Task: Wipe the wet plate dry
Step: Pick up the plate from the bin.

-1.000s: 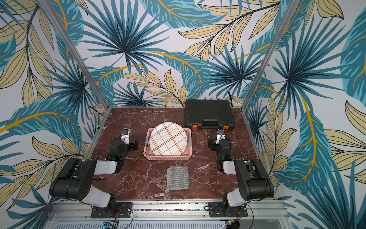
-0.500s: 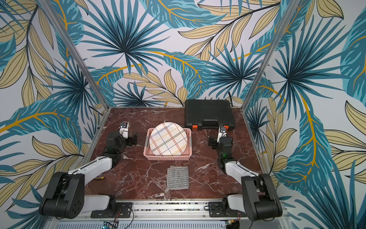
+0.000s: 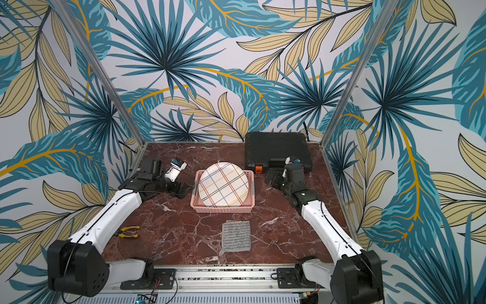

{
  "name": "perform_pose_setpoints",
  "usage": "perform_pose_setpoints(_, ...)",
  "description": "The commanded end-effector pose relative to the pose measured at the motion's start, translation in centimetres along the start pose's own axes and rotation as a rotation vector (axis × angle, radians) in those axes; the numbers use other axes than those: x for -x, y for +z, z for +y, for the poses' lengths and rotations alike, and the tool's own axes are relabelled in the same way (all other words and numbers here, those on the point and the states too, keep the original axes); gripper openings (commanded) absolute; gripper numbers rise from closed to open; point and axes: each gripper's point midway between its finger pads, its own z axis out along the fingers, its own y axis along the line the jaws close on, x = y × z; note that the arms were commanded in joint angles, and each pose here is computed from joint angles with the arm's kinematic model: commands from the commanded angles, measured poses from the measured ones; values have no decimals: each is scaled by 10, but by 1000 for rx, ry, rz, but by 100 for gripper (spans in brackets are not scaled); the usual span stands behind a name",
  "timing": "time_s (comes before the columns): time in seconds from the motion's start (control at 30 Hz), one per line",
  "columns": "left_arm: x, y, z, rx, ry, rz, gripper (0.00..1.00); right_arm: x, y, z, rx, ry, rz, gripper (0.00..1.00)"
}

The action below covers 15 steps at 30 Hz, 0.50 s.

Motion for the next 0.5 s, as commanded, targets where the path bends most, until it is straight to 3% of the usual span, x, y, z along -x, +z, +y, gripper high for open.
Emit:
perform_pose_setpoints(0.0, -15, 7, -15, -84, -24, 80, 100, -33, -2, 27, 12, -100, 156, 100)
perform_pose_setpoints(0.13, -31, 24, -20, -123, -41, 143, 100, -55, 10, 72, 174, -169, 257, 100)
perform_pose_setpoints(0.33, -37, 36, -32, -172, -61, 168, 99, -78, 48, 80, 129, -233, 384, 89)
perform_pose_setpoints(0.47, -35, 39, -37, -201, -80, 144, 94, -82, 64, 76, 87, -275, 398, 85)
